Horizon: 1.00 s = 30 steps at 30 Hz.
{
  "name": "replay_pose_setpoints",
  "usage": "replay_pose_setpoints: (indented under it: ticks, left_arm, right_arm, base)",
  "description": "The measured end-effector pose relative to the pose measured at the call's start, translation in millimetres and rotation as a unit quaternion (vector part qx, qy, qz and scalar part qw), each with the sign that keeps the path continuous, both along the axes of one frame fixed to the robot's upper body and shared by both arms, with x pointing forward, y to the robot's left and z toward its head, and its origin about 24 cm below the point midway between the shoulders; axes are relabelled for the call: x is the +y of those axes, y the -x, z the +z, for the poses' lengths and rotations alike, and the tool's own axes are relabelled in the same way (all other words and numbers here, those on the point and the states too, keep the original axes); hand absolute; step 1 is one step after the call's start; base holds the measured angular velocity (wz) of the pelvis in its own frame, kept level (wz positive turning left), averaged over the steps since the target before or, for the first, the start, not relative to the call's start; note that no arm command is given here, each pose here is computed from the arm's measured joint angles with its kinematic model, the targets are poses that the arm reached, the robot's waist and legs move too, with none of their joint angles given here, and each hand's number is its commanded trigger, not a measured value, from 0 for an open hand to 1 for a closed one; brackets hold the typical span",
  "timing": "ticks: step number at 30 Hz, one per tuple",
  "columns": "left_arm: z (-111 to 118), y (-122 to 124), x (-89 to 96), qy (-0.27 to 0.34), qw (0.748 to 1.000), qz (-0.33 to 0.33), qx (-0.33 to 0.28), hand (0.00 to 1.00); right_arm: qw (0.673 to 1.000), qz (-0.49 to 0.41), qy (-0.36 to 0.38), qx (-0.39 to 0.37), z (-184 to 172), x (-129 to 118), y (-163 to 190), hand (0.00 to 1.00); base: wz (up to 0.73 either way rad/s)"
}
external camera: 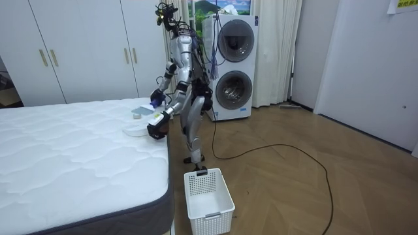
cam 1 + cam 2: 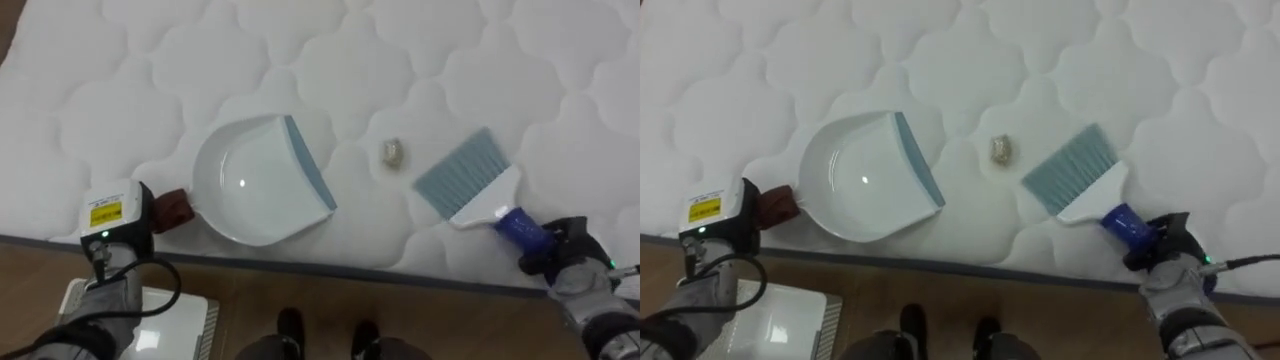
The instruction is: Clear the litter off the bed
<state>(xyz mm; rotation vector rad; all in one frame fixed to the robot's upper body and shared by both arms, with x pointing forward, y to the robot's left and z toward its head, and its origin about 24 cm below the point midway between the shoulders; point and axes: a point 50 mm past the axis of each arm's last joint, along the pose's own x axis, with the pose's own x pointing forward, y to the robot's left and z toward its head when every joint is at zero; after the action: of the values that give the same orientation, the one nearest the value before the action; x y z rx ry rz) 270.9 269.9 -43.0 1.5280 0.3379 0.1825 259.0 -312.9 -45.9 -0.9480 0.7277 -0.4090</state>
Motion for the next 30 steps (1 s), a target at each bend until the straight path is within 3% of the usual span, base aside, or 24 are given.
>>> replay_pose_setpoints:
  ticks: [10,21,30]
  left_arm:
    - [13,-10,4.3,-0.037,0.999,-0.012,-0.012,1.00]
    - [26,-20,7.9,-0.075,0.997,-0.022,-0.022,1.00]
    - [32,-22,11.2,-0.091,0.995,-0.021,-0.029,1.00]
  right_arm:
    - [0.983,0.077,0.160,0.046,26,-14,-16,1.00]
    - [0.919,0.174,0.351,0.055,77,-20,-52,1.00]
    - [0.898,0.193,0.394,0.043,86,-15,-60,1.00]
  base:
    - [0.00]
    - [-0.04]
    - [0.00]
